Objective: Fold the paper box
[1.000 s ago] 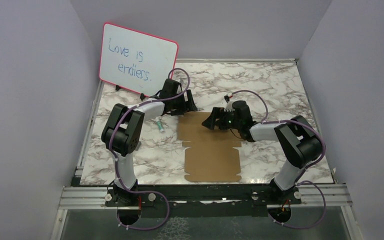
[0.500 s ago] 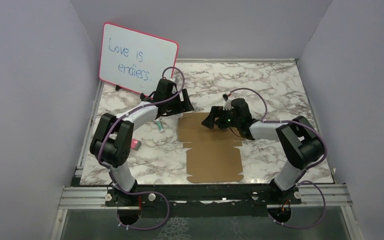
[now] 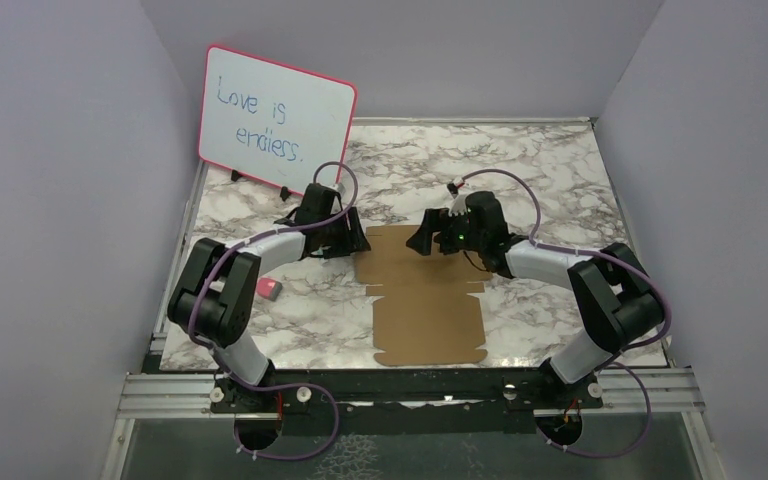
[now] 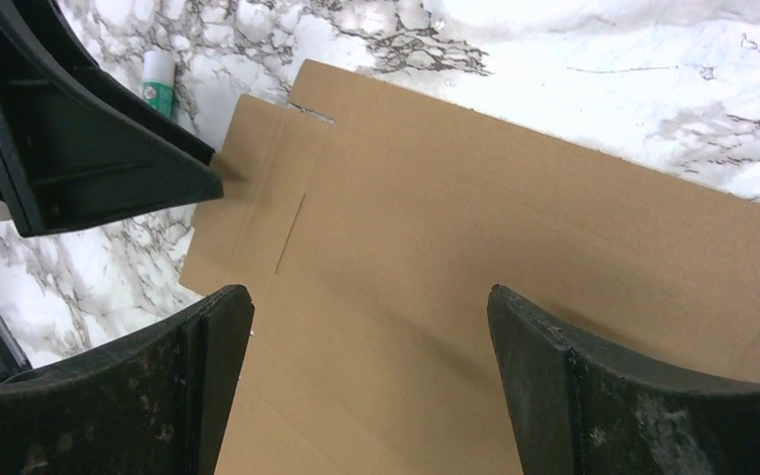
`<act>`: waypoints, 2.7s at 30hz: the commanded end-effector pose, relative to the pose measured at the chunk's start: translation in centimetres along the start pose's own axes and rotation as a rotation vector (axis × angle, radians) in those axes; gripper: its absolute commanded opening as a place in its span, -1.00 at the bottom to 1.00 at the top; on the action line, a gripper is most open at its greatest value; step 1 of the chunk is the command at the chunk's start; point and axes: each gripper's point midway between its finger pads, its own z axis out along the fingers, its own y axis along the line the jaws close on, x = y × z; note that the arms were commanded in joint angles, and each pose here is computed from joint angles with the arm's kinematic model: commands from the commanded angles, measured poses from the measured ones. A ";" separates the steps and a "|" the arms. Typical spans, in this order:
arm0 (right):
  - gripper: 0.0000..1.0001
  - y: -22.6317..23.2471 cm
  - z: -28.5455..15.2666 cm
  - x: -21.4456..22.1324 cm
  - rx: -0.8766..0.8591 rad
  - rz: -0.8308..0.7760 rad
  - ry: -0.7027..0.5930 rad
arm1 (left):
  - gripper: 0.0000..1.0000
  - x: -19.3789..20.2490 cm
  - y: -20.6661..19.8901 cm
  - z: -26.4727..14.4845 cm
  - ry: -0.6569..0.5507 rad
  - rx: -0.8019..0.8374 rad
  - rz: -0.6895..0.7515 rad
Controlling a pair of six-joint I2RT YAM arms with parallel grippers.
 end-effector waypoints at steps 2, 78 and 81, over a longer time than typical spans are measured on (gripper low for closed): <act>0.91 0.3 -0.4 -1.7 0.028 -0.060 -0.020 | 0.07 0.2 -1.7 0.9 0.019 0.110 -0.033; -0.99 0.6 2.9 -6.2 -0.659 -0.423 0.263 | -0.02 -10.4 -6.6 -6.8 -0.303 0.114 0.360; -0.99 0.8 2.7 -6.2 -0.668 -0.427 0.256 | 0.06 -10.9 -7.7 -6.1 -0.280 0.160 0.387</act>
